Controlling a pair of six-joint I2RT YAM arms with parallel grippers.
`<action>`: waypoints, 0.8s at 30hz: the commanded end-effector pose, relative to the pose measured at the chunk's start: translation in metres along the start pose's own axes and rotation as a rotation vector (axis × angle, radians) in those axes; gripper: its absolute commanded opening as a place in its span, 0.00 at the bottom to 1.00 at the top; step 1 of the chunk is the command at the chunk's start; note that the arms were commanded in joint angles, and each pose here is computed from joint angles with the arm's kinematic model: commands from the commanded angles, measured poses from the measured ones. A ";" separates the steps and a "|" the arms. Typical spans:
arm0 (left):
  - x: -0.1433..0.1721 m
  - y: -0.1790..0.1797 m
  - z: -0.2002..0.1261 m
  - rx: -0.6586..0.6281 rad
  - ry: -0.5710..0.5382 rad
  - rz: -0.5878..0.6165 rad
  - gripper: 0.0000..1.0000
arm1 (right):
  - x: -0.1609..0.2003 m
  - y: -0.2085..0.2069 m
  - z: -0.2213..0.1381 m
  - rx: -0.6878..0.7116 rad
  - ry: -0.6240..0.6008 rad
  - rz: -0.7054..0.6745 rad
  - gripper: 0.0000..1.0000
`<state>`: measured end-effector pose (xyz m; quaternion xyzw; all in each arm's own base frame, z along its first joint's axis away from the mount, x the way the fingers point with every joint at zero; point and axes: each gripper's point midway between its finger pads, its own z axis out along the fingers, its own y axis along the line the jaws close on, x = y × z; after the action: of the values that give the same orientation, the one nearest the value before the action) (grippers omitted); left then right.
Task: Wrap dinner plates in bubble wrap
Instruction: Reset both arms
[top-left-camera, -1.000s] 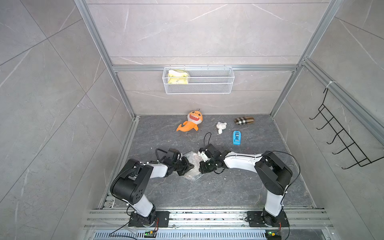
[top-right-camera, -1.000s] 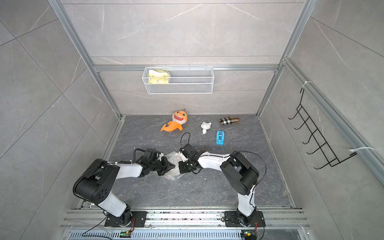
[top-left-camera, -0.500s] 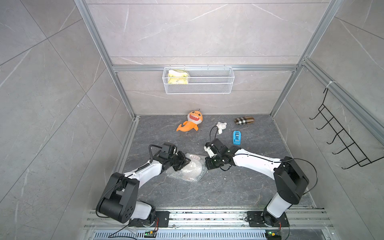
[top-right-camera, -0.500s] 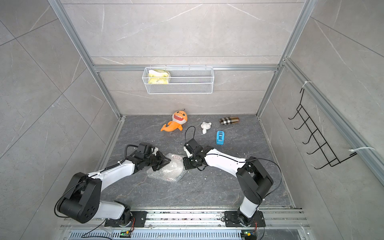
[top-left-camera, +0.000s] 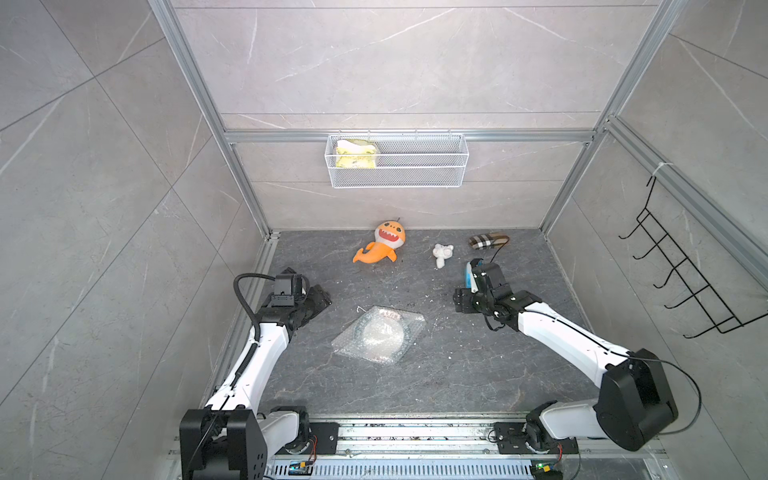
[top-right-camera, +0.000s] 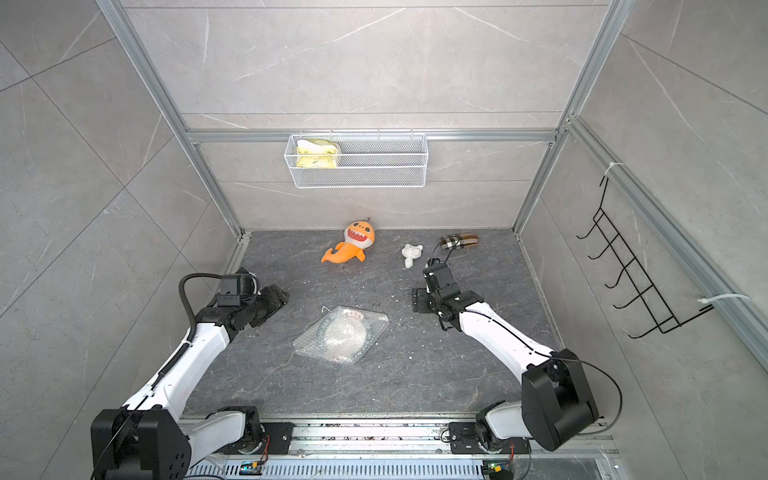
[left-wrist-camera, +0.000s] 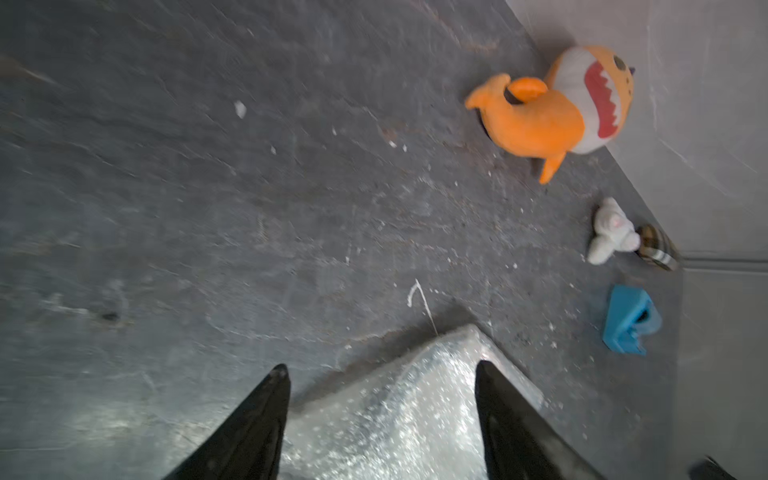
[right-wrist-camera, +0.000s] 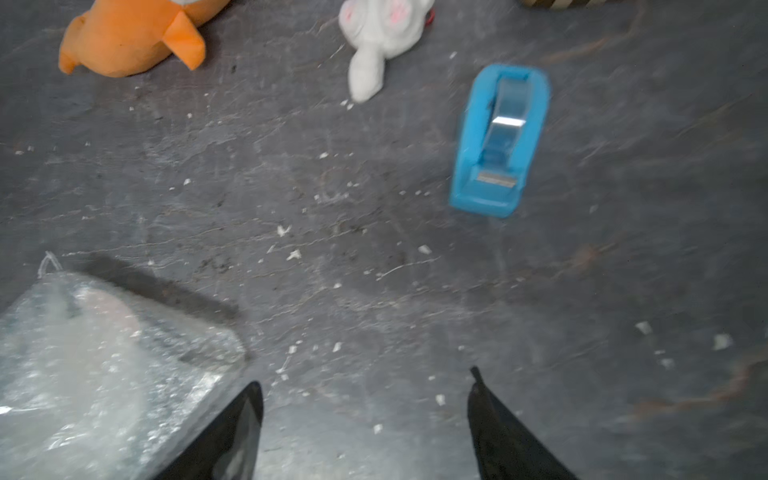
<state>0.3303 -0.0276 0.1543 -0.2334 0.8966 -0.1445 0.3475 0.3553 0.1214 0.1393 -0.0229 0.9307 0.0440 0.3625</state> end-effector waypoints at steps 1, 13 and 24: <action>-0.039 0.026 -0.002 -0.170 -0.237 0.248 0.79 | -0.016 -0.049 -0.005 0.193 -0.135 -0.009 0.95; -0.021 0.046 0.033 -0.130 -0.482 0.466 0.90 | 0.028 -0.137 -0.008 0.437 -0.415 0.153 1.00; -0.030 0.062 0.076 -0.114 -0.525 0.492 0.93 | 0.007 -0.119 0.008 0.300 -0.572 0.020 1.00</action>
<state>0.3602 0.0249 0.0617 -0.0543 0.8508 0.0583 0.5194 0.3549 -0.0045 0.1058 0.0845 0.8166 -0.1060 0.5611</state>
